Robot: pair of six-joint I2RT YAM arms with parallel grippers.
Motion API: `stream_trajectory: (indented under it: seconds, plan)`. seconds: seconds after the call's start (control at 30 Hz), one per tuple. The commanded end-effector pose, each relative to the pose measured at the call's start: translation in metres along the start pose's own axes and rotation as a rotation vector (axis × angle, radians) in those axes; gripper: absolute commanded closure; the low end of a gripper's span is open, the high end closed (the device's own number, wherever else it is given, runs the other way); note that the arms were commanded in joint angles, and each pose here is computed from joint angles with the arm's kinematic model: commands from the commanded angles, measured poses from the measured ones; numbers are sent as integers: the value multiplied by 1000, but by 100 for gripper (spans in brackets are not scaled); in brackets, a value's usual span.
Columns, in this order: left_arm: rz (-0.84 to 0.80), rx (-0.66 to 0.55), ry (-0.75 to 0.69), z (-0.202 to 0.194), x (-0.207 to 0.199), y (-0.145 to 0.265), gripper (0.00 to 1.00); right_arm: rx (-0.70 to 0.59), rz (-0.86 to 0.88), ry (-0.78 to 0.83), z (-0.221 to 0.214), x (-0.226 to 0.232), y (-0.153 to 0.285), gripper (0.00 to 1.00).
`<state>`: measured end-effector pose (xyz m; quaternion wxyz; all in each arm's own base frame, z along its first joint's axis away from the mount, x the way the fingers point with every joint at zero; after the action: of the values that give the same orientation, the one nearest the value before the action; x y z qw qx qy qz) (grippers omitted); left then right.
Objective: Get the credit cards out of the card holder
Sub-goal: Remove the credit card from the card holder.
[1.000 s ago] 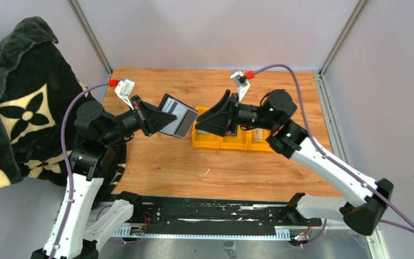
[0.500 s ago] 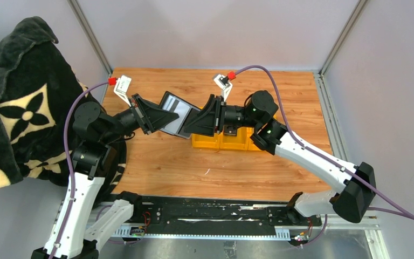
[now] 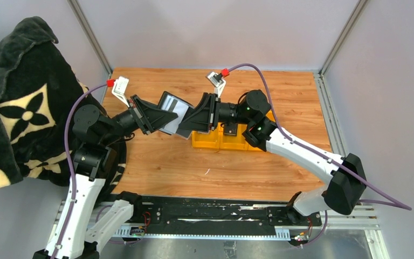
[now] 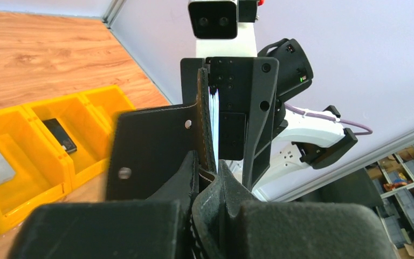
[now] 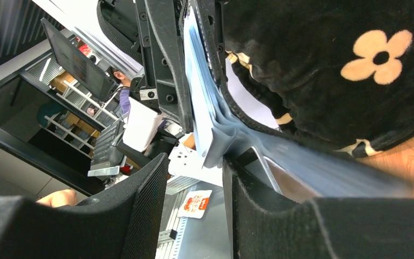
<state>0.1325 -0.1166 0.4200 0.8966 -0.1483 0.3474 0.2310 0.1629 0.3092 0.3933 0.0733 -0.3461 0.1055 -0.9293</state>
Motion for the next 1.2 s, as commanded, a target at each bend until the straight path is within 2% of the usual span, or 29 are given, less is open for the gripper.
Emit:
stream_trajectory:
  seconds: [0.0,0.23,0.43,0.6,0.73,0.83,0.97,1.1,1.17]
  plan:
    - [-65,41,-1,-6,-6,4,100,-50,94,52,17,21,-7,56]
    - [-82,49,1,-8,-8,6,100,-48,113,33,17,19,-10,68]
    - [-79,101,50,-16,-3,7,99,-35,112,-20,21,16,-15,83]
    - [-78,150,126,-25,3,7,85,-13,90,-34,17,13,-14,96]
    - [-89,145,133,-22,0,6,83,-13,89,-21,15,15,-10,100]
    - [-99,134,129,-19,-3,6,83,-15,93,-10,14,18,-8,100]
    - [-108,135,133,-18,-6,6,77,-17,96,-7,12,18,-6,100]
    - [-116,124,123,-16,-9,7,90,-14,94,-6,8,17,-3,100]
    - [-121,115,118,-14,-13,8,90,-13,83,-8,4,16,0,100]
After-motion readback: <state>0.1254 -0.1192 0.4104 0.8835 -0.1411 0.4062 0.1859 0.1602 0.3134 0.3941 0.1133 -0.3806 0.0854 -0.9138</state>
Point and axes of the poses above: each gripper's point midway between its finger pads, its own y axis back along the fingers, its own x axis along the line the jaws close on, z = x × y, the point moved 9 cm from there along y, back along the fingers, and after that the axes turned 3 degrees about y, right-handed, at the moved point
